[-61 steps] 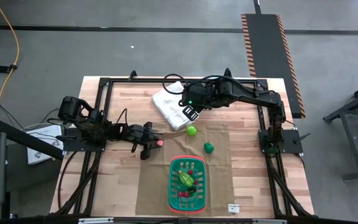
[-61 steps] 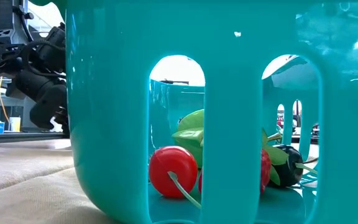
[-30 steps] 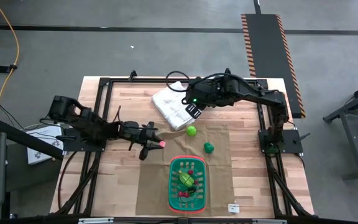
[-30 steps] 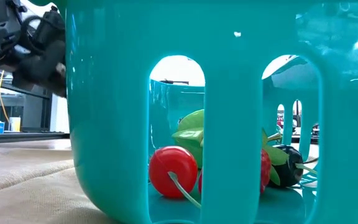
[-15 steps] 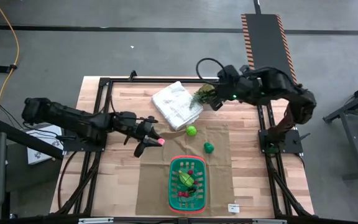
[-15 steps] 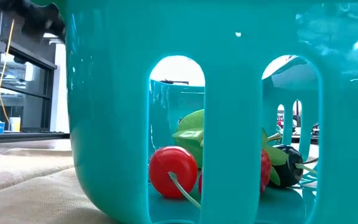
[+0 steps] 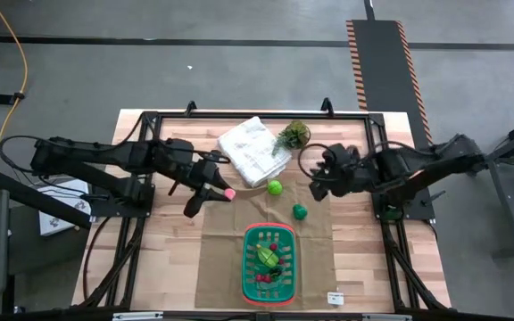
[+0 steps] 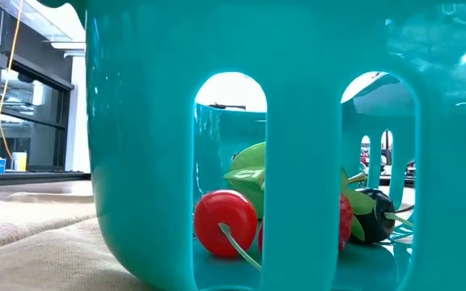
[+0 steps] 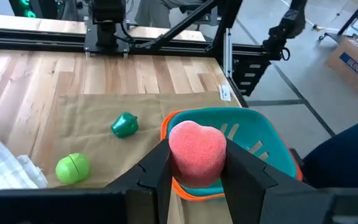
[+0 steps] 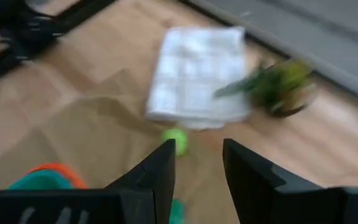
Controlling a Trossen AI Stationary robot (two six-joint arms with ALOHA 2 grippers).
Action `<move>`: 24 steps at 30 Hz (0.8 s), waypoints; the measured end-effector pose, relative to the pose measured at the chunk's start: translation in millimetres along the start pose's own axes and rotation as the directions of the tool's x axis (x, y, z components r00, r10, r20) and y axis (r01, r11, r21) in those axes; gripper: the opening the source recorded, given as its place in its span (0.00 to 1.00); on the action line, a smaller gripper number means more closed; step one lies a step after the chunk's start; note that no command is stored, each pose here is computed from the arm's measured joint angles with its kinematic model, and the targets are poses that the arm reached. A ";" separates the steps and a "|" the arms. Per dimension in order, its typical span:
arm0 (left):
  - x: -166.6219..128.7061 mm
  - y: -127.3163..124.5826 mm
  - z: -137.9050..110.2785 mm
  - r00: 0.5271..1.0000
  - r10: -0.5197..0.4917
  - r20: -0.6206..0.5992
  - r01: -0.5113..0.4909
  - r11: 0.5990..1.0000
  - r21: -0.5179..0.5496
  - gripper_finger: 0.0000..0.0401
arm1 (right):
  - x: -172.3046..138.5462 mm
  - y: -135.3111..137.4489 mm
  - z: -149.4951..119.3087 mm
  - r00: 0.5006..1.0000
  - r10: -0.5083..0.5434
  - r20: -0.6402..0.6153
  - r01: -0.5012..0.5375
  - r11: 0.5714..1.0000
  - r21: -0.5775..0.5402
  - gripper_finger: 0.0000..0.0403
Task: Pick and placing Produce into tupperware
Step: Put the pink apricot into the blue bin
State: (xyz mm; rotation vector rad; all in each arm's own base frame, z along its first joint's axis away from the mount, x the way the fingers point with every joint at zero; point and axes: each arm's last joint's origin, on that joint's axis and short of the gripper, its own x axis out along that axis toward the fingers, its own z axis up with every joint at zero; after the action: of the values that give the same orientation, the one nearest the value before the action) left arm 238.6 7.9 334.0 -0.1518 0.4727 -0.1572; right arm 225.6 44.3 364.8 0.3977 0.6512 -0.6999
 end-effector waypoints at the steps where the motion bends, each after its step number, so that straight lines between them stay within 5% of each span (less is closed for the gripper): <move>1: -0.2 -2.9 1.8 1.000 -0.005 -0.007 0.005 1.000 0.000 0.26 | 3.9 -2.8 -8.4 0.999 0.041 -0.002 -0.041 0.999 0.028 0.31; 11: 48.7 -30.2 5.0 0.996 -0.013 -0.093 0.008 0.998 -0.055 0.26 | 32.5 -27.2 -62.3 0.952 0.292 0.096 -0.305 0.937 0.170 0.31; 17: 99.7 -23.2 -2.5 0.980 0.001 -0.200 -0.025 0.992 -0.120 0.26 | 34.5 -37.3 -72.2 0.944 0.321 0.073 -0.328 0.934 0.139 0.31; 24: 151.1 -35.7 -13.8 0.948 -0.101 -0.301 0.054 0.986 -0.160 0.26 | 24.6 -45.5 -69.9 0.931 0.356 0.079 -0.363 0.927 0.097 0.31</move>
State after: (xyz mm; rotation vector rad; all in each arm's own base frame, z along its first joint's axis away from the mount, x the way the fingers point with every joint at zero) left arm 360.8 -56.4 261.8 -0.2966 0.7925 -0.2243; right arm 179.2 38.5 291.5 0.5798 0.4654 -0.3951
